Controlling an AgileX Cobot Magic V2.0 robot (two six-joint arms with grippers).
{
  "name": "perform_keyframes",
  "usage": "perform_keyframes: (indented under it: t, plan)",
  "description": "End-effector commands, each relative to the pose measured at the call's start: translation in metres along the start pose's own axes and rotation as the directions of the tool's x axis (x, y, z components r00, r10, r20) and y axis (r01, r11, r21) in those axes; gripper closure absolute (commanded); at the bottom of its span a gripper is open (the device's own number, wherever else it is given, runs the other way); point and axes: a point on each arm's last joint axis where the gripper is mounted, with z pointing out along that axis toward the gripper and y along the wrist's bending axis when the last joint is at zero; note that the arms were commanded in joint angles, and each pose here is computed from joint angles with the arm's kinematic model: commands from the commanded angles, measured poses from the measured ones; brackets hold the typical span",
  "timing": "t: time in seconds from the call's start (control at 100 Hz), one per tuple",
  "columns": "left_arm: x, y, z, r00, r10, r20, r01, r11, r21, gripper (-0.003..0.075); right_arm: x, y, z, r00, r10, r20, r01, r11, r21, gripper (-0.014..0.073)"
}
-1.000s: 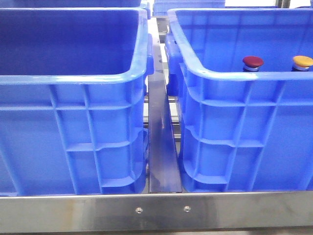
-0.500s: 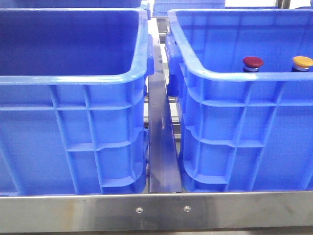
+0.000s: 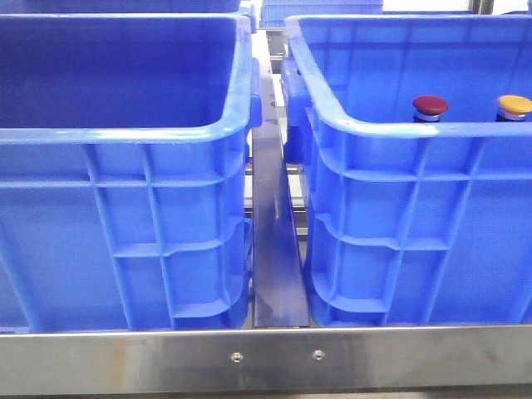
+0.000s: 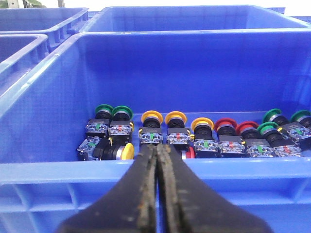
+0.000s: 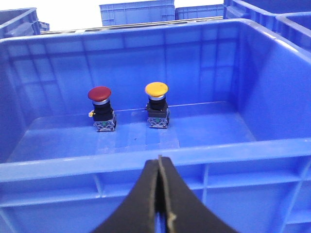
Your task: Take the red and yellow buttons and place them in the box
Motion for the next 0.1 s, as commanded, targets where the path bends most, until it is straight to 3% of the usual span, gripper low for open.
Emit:
perform_keyframes:
  t: [0.0, 0.09]
  plan:
    - [-0.0031, 0.0, -0.002, 0.995, -0.011, 0.099, 0.011, 1.0, 0.001, 0.0741, -0.007, 0.0013, -0.0021, 0.995, -0.017, 0.1, 0.019, 1.0, -0.013, 0.0688]
    - [-0.0031, 0.0, -0.002, 0.995, -0.011, 0.099, 0.011, 1.0, 0.001, 0.0741, -0.007, 0.0013, -0.0021, 0.995, -0.017, 0.1, 0.019, 1.0, -0.013, 0.0688]
